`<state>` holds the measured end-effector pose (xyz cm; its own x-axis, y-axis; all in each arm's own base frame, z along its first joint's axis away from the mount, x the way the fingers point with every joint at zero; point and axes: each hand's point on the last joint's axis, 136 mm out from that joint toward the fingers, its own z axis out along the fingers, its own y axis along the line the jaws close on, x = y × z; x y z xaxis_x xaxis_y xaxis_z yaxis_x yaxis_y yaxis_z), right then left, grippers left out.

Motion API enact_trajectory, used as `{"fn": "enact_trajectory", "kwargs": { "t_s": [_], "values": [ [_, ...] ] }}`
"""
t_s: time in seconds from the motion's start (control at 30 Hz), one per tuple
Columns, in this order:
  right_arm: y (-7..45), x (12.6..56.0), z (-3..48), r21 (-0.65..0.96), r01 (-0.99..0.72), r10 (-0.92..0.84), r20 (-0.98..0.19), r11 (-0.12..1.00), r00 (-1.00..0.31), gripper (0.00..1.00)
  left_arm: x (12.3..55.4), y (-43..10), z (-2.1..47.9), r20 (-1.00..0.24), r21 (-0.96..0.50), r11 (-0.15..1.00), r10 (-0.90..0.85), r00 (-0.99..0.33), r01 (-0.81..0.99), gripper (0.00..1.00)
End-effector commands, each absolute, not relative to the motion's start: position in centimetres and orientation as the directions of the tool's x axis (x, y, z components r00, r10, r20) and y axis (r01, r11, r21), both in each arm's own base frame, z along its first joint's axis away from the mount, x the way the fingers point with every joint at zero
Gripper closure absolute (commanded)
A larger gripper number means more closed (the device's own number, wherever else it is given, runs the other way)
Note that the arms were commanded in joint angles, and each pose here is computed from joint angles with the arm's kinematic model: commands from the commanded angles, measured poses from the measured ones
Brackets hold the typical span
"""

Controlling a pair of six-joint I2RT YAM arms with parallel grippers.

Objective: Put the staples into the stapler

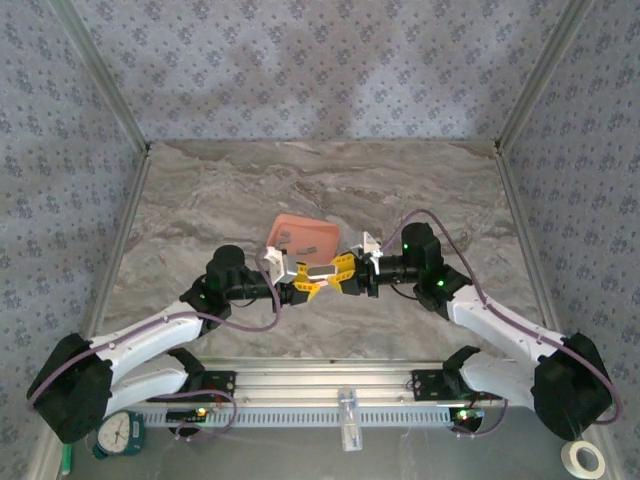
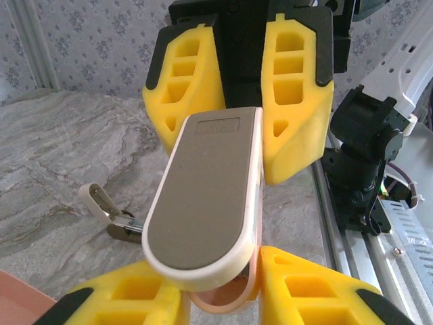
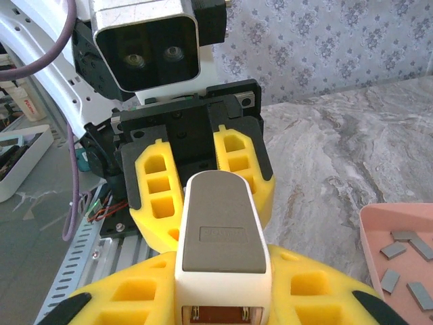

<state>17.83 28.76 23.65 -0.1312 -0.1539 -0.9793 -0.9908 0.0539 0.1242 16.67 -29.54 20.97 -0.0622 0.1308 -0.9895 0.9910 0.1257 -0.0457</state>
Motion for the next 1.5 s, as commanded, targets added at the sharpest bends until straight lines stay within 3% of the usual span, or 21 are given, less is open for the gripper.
{"fn": "enact_trajectory", "kwargs": {
  "t_s": [0.0,0.07,0.2,0.4,0.57,0.83,1.47],
  "values": [
    [29.2,17.7,25.6,0.067,-0.998,-0.112,-0.991,0.015,-0.068,0.99,16.5,-29.5,21.8,-0.993,-0.011,0.109,0.118,-0.024,0.994,0.79],
    [29.1,17.7,25.5,0.070,-0.997,-0.117,-0.991,0.019,-0.072,0.97,16.7,-29.4,21.9,-0.991,-0.007,0.122,0.129,-0.023,0.992,0.83],
    [28.5,17.7,24.6,0.074,-0.995,-0.167,-0.982,0.067,-0.084,0.72,17.1,-29.2,21.4,-0.981,0.015,0.151,0.195,-0.015,0.988,0.92],
    [27.2,17.9,24.2,0.050,-0.986,-0.275,-0.957,0.161,-0.094,0.52,17.6,-28.7,20.8,-0.965,0.049,0.176,0.263,0.001,0.983,0.95],
    [27.0,17.4,24.1,-0.006,-0.984,-0.386,-0.920,0.177,-0.064,0.49,17.5,-28.5,19.9,-0.941,0.084,0.171,0.339,0.021,0.982,0.95],
    [28.3,16.7,24.2,-0.055,-0.993,-0.475,-0.880,0.109,-0.004,0.45,17.2,-28.5,19.1,-0.919,0.118,0.150,0.390,0.051,0.982,0.95],
    [32.7,16.1,22.1,0.088,-0.995,-0.514,-0.857,-0.055,-0.047,0.45,16.6,-28.8,18.9,-0.916,0.128,0.122,0.395,0.071,0.984,0.95]
  ]
}}
